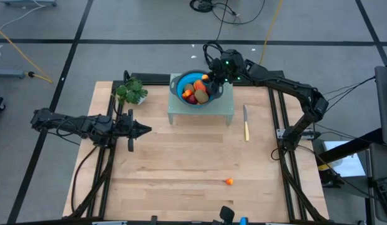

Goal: Pick & Place Fruit
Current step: Put the peach into the colander on the shelf

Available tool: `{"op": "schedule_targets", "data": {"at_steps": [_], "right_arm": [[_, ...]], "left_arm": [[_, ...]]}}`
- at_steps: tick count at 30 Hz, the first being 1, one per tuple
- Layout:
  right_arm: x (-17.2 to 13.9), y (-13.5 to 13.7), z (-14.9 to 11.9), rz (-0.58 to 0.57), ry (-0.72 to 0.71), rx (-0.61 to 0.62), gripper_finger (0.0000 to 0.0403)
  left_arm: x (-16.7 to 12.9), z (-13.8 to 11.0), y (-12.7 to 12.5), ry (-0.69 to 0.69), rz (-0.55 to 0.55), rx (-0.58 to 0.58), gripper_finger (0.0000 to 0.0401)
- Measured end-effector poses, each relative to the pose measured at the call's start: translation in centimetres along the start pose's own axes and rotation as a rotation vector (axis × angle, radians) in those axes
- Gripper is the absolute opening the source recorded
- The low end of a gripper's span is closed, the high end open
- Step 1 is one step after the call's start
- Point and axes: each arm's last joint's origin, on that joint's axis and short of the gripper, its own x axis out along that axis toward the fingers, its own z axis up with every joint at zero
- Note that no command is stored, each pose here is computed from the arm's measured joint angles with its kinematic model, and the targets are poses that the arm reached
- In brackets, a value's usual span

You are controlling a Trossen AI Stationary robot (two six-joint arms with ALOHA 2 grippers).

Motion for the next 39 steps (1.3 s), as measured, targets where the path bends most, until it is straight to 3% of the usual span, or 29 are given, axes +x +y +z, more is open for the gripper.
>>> {"op": "schedule_targets", "data": {"at_steps": [4, 12, 17, 27, 39], "right_arm": [[0.0, 0.0, 0.0, 0.002, 0.000, 0.015, 0.0149], [0.0, 0.0, 0.0, 0.000, -0.001, 0.013, 0.0211], [-0.2, 0.0, 0.2, -0.001, -0.018, -0.043, 0.0230], [-3.1, 1.9, 1.6, 0.022, -0.106, -0.106, 0.0213], [-6.6, 7.3, 1.7, 0.151, -0.103, -0.211, 0.0199]], "left_arm": [[0.0, 0.0, 0.0, 0.000, 0.000, 0.002, 0.0021], [0.0, 0.0, 0.0, 0.000, 0.000, 0.004, 0.0021], [0.0, 0.0, 0.0, 0.000, 0.000, 0.004, 0.0021], [0.0, 0.0, 0.0, 0.001, -0.001, 0.012, 0.0021], [0.0, 0.0, 0.0, 0.001, -0.001, 0.020, 0.0021]]}}
